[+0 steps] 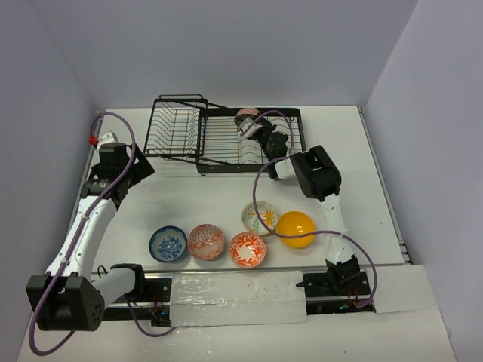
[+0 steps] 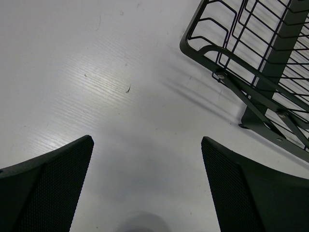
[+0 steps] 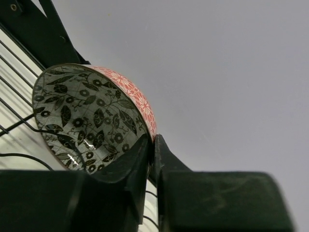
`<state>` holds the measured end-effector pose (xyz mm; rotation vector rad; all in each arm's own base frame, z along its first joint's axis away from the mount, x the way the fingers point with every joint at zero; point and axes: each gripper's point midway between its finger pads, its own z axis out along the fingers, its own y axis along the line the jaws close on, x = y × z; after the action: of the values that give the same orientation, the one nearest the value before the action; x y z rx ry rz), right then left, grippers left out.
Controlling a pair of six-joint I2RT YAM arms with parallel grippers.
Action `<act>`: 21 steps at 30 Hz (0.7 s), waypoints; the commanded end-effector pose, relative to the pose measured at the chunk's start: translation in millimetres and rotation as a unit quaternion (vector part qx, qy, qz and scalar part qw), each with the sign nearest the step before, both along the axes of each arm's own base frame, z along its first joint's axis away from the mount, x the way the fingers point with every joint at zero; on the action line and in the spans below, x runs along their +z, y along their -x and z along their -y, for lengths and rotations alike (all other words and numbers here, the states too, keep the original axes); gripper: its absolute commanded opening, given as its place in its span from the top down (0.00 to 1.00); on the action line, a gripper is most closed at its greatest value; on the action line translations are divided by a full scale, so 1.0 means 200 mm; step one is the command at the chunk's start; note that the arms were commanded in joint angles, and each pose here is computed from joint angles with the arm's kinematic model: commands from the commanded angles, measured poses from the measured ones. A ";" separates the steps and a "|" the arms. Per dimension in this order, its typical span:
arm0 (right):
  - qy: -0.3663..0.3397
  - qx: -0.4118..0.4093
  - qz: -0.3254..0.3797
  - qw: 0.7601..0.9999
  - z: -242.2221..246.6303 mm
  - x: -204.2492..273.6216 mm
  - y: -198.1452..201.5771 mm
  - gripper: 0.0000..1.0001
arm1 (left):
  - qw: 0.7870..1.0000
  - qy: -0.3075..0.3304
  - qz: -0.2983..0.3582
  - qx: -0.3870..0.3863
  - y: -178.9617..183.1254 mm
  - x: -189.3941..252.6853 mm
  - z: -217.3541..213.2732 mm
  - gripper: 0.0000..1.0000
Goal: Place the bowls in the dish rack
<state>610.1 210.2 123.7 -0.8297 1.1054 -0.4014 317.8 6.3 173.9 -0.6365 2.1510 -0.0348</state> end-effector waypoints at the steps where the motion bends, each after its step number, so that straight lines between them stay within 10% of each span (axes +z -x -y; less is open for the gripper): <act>1: -0.019 0.009 0.025 0.999 -0.01 0.14 0.01 0.80 | 0.999 -0.007 0.031 0.006 -0.02 0.08 -0.02 0.01; 12: -0.038 -0.005 0.023 0.999 0.01 0.18 0.01 0.52 | 0.999 -0.007 0.037 0.005 -0.02 0.09 -0.02 0.01; 21: -0.074 -0.013 0.030 0.997 0.04 0.31 0.01 0.00 | 0.999 -0.007 0.041 0.006 -0.01 0.10 -0.02 0.01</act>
<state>611.3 206.9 119.6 -0.7835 1.1568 -0.3692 316.2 6.4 181.2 -0.6336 2.1273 -0.0437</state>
